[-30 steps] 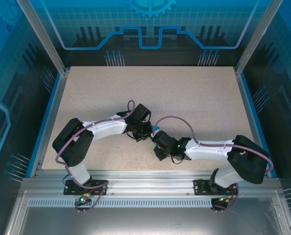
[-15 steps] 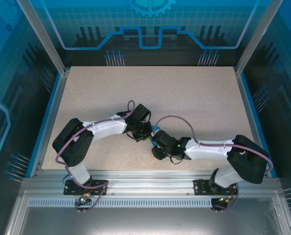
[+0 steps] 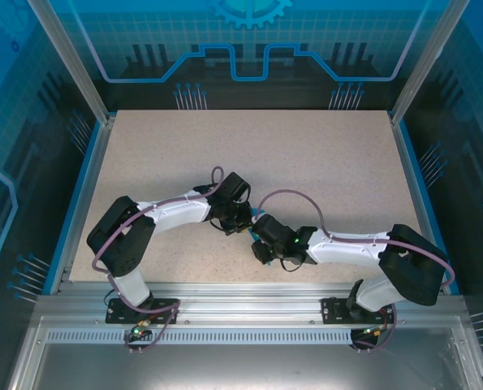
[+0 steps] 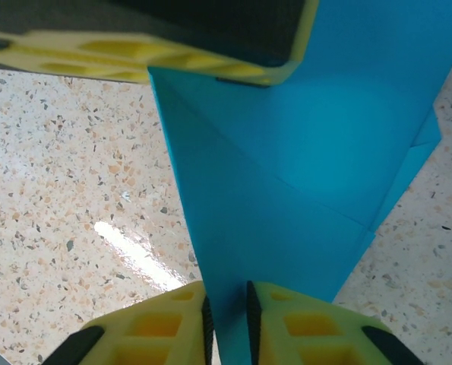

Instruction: Fold a paper plane with a square sheet of paper (pick it up from the middle)

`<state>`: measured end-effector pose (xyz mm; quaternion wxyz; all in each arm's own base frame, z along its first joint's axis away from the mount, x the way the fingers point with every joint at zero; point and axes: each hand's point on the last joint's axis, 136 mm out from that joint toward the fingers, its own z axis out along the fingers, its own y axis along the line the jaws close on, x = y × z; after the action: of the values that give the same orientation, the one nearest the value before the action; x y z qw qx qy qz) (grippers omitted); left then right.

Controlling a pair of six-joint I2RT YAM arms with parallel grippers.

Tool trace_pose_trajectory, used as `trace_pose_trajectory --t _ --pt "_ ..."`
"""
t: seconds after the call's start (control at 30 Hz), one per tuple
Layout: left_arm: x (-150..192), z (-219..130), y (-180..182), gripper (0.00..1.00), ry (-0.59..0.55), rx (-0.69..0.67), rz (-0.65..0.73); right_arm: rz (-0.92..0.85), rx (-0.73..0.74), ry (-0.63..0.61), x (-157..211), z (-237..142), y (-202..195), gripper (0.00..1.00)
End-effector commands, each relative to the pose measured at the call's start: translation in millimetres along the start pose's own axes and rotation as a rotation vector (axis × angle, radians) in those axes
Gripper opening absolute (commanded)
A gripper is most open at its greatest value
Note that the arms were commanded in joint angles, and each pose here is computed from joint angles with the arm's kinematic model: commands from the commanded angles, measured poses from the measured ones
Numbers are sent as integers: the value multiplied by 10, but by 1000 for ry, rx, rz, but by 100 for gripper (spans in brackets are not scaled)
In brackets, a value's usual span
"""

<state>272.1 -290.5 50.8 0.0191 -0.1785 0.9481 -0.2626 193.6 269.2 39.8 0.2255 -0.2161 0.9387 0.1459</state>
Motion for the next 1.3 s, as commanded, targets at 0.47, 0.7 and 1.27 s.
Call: trace_pose_trajectory --t 0.47,0.7,1.27 --pt "31 -214 -104 25 -11 34 15 71 -49 -3 -19 77 -5 1" --pt "-61 -520 -136 59 -126 54 35 181 -156 -20 72 117 -79 1" --pt "56 -447 -78 46 -122 175 63 370 -429 -77 -79 -55 -178 4"
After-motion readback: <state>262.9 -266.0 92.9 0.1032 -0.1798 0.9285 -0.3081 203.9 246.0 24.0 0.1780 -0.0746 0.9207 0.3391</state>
